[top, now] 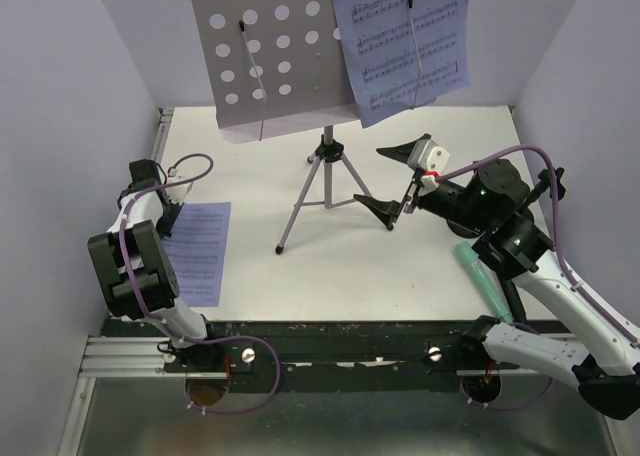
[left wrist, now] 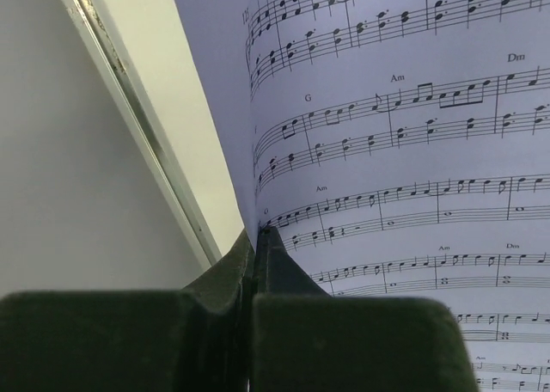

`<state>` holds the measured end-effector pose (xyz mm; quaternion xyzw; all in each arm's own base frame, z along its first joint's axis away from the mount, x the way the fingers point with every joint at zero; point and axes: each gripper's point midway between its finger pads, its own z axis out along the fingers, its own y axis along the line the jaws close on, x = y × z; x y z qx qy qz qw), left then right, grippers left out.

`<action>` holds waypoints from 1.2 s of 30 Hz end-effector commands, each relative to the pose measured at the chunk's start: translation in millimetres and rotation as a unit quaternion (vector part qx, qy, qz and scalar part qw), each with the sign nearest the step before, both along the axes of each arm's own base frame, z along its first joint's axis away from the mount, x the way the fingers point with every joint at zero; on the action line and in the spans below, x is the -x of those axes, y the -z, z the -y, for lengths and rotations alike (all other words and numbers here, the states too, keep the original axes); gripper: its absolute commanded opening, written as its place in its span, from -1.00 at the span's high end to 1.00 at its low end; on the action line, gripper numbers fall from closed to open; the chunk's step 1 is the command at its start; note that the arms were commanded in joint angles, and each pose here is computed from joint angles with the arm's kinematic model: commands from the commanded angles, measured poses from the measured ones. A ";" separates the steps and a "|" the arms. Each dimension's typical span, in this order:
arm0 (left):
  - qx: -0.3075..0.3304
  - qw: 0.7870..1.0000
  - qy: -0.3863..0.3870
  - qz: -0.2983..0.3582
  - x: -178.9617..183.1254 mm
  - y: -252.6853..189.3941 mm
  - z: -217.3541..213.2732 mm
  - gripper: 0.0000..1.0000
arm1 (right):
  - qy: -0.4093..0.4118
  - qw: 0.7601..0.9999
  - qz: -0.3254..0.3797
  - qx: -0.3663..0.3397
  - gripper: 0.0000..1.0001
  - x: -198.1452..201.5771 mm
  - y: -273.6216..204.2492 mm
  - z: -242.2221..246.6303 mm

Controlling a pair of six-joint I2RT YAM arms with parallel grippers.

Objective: Pack up the instrument practice props

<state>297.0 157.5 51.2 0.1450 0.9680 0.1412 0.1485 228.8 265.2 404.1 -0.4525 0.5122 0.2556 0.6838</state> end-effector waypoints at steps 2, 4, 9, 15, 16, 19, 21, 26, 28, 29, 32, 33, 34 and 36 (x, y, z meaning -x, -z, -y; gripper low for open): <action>-0.017 1.000 -0.006 -0.022 4.6 10.9 -6.9 0.86 | 0.004 1.000 0.000 0.004 -0.99 -3.2 -5.5 0.4; -0.018 0.999 -0.008 -0.026 6.5 13.0 -7.5 0.66 | 0.005 1.000 0.000 0.004 -0.99 -3.5 -5.1 0.4; -0.024 0.999 -0.013 -0.031 11.2 19.6 -8.9 0.34 | 0.007 1.000 -0.001 0.004 -0.99 -4.1 -4.1 1.0; -0.048 0.998 -0.020 -0.026 11.4 13.5 -16.6 0.07 | 0.010 1.000 0.004 0.007 -0.99 -4.8 -4.1 1.9; -0.052 0.998 -0.019 -0.024 11.0 12.4 -17.7 0.02 | 0.010 1.000 0.003 0.006 -0.99 -4.2 -4.0 2.4; -0.056 0.998 -0.019 -0.020 10.2 8.3 -19.0 -0.13 | 0.010 1.000 0.001 0.007 -0.99 -4.3 -2.5 2.2; -0.059 0.998 -0.020 -0.017 9.5 6.0 -19.5 -0.16 | 0.011 1.000 0.003 0.006 -0.99 -4.5 -3.0 2.8; -0.052 0.998 -0.020 -0.014 13.5 0.1 -15.6 -0.18 | 0.009 1.000 0.003 0.005 -0.99 -3.1 -2.7 2.9; -0.038 0.999 -0.018 -0.011 17.6 -9.3 -9.2 -0.18 | 0.012 1.000 0.004 0.006 -0.99 -3.8 -2.9 3.8; -0.029 0.999 -0.017 -0.003 21.6 -19.2 -3.7 -0.18 | 0.014 1.000 0.004 0.008 -0.99 -4.1 -2.5 4.3; 0.006 0.999 0.001 0.038 39.5 -43.9 20.9 -0.20 | 0.015 1.000 0.001 0.016 -0.99 -4.4 -3.4 5.0; 0.018 0.998 0.012 0.056 45.1 -52.1 30.8 -0.22 | 0.015 1.000 0.001 0.018 -0.99 -4.2 -5.2 5.3; 0.026 0.997 0.016 0.064 53.6 -56.1 38.4 -0.23 | 0.014 1.000 0.000 0.022 -0.99 -5.2 -4.5 4.6; 0.062 0.993 0.042 0.093 65.0 -65.7 61.5 -0.25 | 0.008 1.000 0.000 0.026 -0.99 -3.4 -6.4 3.3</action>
